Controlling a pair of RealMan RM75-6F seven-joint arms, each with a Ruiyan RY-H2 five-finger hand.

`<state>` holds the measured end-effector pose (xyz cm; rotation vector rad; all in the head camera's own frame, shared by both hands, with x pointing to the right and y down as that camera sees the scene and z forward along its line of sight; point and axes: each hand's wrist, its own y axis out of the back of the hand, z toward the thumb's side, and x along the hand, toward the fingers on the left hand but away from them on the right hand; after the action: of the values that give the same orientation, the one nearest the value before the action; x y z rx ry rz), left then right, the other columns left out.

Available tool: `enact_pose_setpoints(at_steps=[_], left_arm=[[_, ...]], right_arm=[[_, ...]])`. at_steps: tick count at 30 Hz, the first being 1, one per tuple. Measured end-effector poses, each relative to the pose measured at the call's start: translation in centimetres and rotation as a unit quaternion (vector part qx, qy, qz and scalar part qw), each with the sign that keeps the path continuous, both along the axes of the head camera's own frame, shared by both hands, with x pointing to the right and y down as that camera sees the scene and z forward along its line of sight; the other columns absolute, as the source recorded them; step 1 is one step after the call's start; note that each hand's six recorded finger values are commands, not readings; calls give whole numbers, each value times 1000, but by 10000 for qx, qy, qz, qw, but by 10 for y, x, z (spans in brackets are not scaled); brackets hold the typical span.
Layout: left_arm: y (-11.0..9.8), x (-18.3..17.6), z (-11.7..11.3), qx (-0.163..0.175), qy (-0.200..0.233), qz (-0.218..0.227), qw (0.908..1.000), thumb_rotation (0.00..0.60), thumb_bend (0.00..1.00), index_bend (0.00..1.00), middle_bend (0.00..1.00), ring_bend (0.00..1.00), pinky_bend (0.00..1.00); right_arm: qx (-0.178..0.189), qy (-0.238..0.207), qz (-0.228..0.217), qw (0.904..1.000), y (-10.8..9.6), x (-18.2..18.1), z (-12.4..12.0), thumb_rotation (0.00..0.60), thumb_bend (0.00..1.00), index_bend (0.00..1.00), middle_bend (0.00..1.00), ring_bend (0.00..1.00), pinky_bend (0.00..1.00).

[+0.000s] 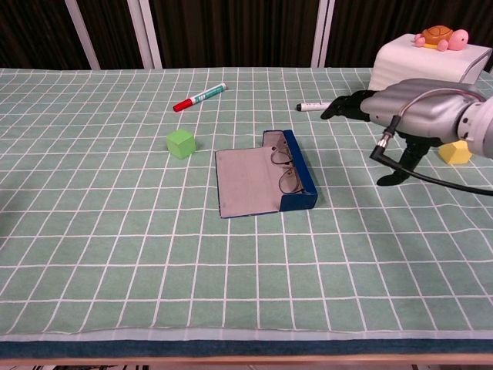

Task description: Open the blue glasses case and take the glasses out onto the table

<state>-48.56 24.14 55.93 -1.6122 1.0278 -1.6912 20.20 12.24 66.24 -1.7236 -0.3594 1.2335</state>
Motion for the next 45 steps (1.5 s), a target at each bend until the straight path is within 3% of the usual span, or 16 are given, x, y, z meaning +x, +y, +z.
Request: enact_pose_setpoints(at_steps=[11,16,24,45], left_arm=[[0,0,0,1,-11,1,10000,600,470,125,0,0,21],[0,0,0,-2,-13,-3,10000,600,470,125,0,0,21],[0,0,1,-5,-17,0,10000,600,470,125,0,0,21],[0,-1,1,-20,-25,-7,10000,600,470,125,0,0,21]], right_arm=[[-54,-3,-548,9985,32,-6,-3,600,244,123,0,19,233],[-24,-78,-718,9974,41,-12,-6,600,328,124,0,20,233],[-94,-124,-790,9968,47,-21,-3,600,465,124,0,20,234],[-137,-66,-917,9957,56,-35,12,600,468,202,0,20,234]])
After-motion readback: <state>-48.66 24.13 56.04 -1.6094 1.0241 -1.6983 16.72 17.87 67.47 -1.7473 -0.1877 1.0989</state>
